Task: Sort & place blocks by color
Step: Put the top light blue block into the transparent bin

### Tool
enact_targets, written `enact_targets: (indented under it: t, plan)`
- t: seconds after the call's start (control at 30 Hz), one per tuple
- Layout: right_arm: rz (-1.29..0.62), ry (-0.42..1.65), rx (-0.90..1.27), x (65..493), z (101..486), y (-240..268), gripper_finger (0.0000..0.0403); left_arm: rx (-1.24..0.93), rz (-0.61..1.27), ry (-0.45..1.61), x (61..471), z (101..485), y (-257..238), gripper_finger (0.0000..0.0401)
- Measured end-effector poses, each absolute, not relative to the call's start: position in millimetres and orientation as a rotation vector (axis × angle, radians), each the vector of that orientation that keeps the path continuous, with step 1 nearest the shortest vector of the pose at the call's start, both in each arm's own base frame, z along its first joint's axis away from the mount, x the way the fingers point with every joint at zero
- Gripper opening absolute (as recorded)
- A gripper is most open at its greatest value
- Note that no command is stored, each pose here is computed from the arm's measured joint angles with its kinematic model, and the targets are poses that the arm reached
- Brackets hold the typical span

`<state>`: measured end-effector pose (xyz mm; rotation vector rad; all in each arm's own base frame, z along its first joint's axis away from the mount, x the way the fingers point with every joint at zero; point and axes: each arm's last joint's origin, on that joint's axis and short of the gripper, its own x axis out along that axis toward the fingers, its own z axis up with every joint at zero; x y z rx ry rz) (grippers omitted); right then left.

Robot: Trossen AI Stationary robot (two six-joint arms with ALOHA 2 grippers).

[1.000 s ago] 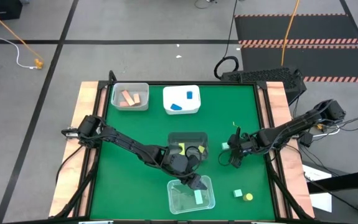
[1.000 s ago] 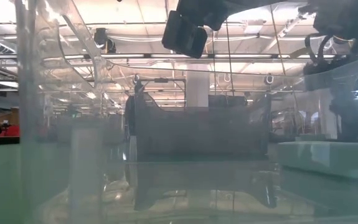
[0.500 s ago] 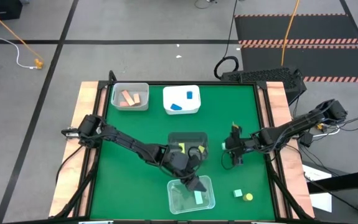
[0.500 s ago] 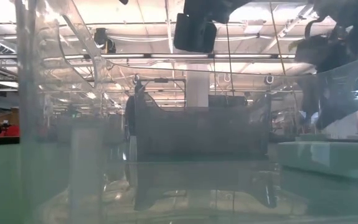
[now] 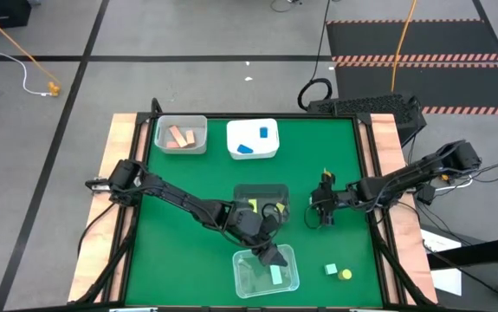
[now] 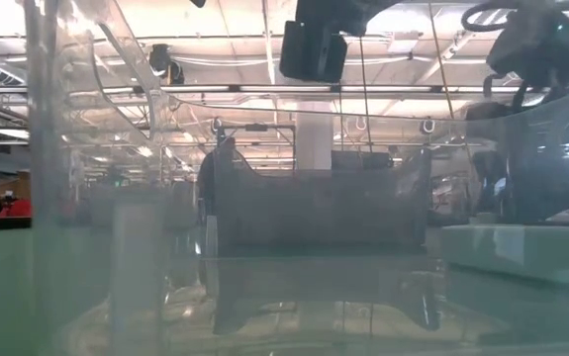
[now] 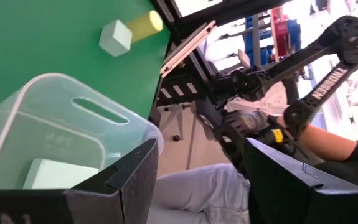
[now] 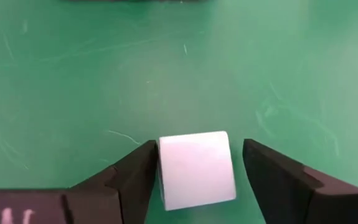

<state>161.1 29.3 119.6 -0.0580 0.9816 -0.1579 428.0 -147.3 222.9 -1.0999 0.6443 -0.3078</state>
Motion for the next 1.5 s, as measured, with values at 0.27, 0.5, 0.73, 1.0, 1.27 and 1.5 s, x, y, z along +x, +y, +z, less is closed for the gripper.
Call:
enact_targets:
  t: [0.27,0.5,0.73,1.0,1.27,1.5]
  plan:
    - [-0.162,0.932,0.121,154,105,27,0.0146,-1.121,-0.271,0.612,430,224,-142,0.0234]
    - [-0.177,0.813,0.317,161,110,29,0.0116,-1.109,-0.228,0.574,436,224,-123,0.0235]
    - [-0.076,0.502,0.434,178,137,34,0.0116,-1.124,-0.104,0.494,445,224,-89,0.0235]
    - [-0.027,0.272,0.366,179,164,36,0.0116,-1.115,-0.15,0.319,453,238,-66,0.0235]
    - [-0.122,0.098,0.21,168,189,30,0.0116,-1.019,-0.28,0.049,455,267,-50,0.0235]
    - [-0.129,-0.044,0.188,156,210,27,0.0116,-1.011,-0.27,-0.041,456,274,-26,0.0234]
